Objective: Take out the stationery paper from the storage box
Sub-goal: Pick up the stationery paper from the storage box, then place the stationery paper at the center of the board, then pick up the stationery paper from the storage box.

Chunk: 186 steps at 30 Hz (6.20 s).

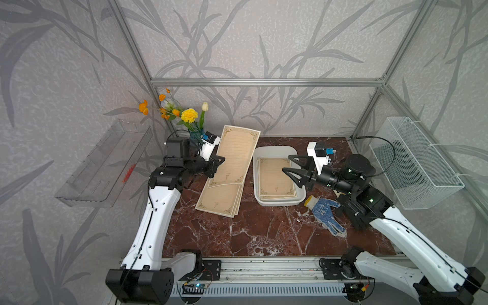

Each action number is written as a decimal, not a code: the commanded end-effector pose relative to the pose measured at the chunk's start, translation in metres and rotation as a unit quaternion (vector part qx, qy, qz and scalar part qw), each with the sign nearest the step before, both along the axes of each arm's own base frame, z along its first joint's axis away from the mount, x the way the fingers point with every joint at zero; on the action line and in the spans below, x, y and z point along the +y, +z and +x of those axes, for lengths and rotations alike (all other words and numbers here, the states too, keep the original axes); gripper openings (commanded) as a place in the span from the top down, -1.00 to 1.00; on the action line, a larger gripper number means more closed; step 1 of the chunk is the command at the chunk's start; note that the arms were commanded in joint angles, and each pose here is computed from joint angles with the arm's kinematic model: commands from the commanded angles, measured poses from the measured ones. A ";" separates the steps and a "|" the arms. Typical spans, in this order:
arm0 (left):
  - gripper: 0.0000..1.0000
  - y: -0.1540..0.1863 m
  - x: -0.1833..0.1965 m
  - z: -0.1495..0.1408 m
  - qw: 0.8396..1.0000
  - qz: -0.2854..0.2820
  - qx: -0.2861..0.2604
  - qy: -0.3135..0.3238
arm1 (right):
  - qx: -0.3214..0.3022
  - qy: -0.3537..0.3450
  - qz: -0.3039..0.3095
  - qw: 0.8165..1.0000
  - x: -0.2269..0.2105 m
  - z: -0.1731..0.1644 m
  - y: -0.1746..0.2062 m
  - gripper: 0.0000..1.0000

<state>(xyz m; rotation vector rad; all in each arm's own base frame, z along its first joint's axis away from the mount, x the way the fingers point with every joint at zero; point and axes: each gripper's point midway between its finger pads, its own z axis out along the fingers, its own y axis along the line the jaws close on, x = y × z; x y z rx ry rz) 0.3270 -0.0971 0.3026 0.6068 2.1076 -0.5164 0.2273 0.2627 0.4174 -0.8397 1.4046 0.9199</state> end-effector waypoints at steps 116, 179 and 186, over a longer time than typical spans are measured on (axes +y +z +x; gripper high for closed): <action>0.41 -0.220 0.089 0.049 0.886 -0.008 0.451 0.110 | -0.048 0.035 -0.083 0.995 0.044 -0.031 -0.024 -0.17; -0.39 0.016 -0.017 0.032 0.974 -0.109 -0.196 -0.025 | 0.177 -0.320 -0.162 0.917 -0.046 0.098 -0.080 -0.31; -0.64 -0.004 -0.034 0.023 0.970 -0.065 -0.230 -0.040 | 0.248 -0.321 -0.212 0.889 -0.060 0.113 -0.130 -0.30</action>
